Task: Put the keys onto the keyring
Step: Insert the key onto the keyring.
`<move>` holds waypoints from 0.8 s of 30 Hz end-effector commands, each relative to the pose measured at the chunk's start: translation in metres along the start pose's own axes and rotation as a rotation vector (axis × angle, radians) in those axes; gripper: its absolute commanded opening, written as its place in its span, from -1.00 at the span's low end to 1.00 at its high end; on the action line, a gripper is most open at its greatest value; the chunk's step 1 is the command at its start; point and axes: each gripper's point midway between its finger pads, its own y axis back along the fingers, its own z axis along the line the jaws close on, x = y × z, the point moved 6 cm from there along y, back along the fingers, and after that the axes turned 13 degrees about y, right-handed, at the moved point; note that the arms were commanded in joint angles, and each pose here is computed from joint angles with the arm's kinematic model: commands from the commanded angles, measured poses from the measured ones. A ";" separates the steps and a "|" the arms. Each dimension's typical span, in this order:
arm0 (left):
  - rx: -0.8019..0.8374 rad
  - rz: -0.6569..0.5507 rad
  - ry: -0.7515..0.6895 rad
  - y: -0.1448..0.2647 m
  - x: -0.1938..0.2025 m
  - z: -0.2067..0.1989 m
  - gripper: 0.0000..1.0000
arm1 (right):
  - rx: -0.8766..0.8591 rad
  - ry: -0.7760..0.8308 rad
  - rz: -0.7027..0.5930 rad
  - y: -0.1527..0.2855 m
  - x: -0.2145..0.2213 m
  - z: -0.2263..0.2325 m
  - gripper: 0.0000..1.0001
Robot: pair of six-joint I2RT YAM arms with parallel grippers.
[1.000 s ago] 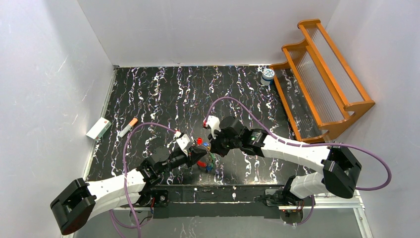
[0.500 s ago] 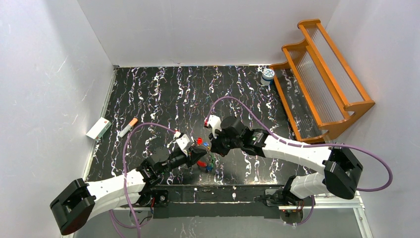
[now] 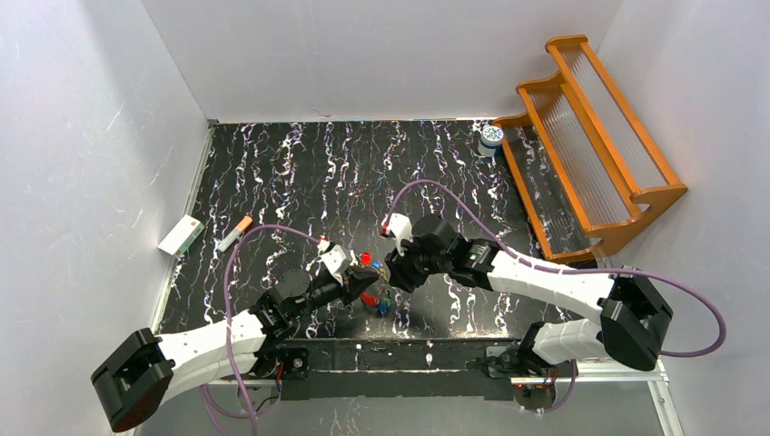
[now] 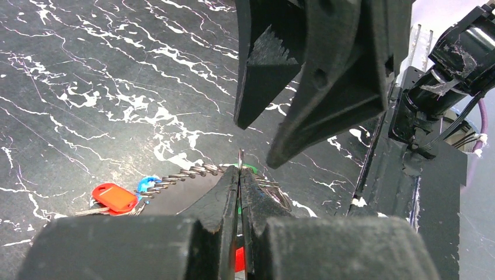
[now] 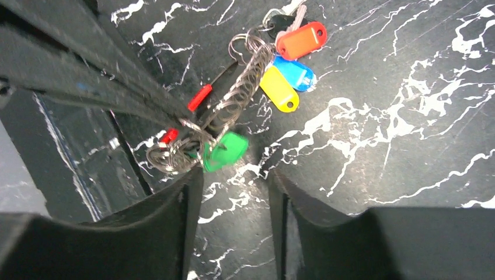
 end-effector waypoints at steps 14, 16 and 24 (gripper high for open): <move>0.055 -0.077 -0.074 0.001 -0.015 -0.007 -1.00 | 0.188 0.240 -0.414 0.033 -0.028 -0.016 0.00; 0.064 -0.081 -0.098 0.003 -0.015 -0.007 -1.00 | 0.229 0.243 -0.464 0.036 -0.025 -0.019 -0.03; 0.095 -0.080 -0.127 0.004 -0.014 -0.010 -1.00 | 0.101 0.462 -0.552 0.035 -0.024 -0.003 0.13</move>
